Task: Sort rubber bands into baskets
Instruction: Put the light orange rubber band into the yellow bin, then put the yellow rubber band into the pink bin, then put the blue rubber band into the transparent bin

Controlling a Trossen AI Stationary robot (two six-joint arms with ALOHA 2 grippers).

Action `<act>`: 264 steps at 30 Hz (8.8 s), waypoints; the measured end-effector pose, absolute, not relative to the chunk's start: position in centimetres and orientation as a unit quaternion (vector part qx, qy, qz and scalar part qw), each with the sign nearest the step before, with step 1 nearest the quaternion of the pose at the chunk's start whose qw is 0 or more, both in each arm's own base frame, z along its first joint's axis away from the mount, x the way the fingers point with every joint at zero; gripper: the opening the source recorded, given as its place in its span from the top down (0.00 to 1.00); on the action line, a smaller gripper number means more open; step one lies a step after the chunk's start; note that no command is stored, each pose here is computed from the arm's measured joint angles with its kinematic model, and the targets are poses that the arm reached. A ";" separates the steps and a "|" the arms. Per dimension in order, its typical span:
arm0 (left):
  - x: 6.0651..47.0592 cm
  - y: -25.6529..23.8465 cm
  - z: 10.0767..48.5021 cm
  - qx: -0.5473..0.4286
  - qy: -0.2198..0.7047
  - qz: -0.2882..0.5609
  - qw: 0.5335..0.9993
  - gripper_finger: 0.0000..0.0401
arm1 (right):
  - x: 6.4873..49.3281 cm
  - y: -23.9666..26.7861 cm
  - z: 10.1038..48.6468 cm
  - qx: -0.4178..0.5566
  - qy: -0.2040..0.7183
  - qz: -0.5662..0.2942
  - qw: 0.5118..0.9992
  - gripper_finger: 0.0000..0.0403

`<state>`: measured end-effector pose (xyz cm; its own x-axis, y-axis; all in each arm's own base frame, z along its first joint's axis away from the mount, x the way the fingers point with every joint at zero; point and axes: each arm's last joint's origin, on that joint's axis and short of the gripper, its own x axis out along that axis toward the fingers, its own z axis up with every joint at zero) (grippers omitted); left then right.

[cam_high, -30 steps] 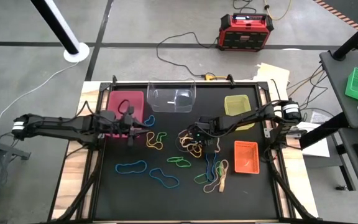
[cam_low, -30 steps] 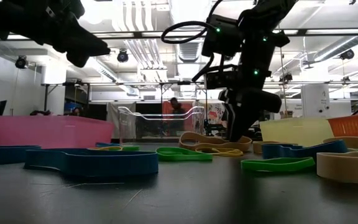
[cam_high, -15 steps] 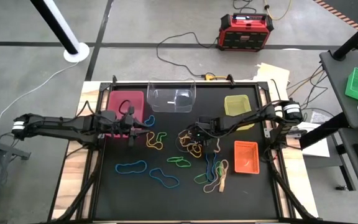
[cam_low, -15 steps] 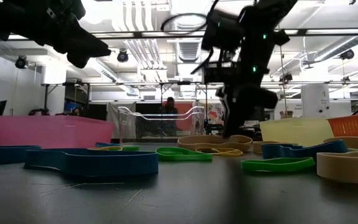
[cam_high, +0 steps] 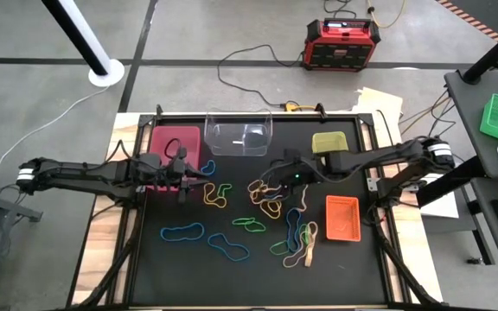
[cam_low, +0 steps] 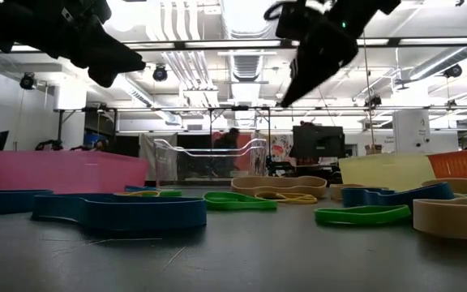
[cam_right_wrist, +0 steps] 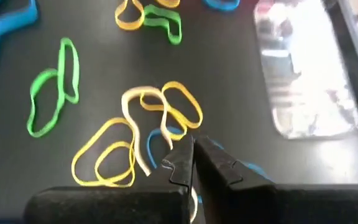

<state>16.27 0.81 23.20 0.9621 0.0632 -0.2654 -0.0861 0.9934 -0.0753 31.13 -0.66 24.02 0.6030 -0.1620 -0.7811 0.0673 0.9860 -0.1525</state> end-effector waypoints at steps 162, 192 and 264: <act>25.3 -1.5 12.3 0.028 0.553 0.017 0.833 0.69 | 24.2 -2.6 26.4 0.080 0.401 -0.434 0.803 0.54; 17.6 -0.1 25.0 0.070 0.411 0.180 0.891 1.00 | 24.4 -2.6 25.9 0.086 0.386 -0.433 0.810 0.55; 26.6 6.0 15.3 0.093 0.638 0.123 0.755 0.69 | 29.1 0.2 28.5 0.007 0.347 -0.169 0.922 0.55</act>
<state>26.63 5.97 15.32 0.1566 0.3038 -0.9398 -0.0678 0.9526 0.2966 29.09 0.17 28.47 0.7020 -0.3064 -0.6430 0.3158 0.9430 -0.1046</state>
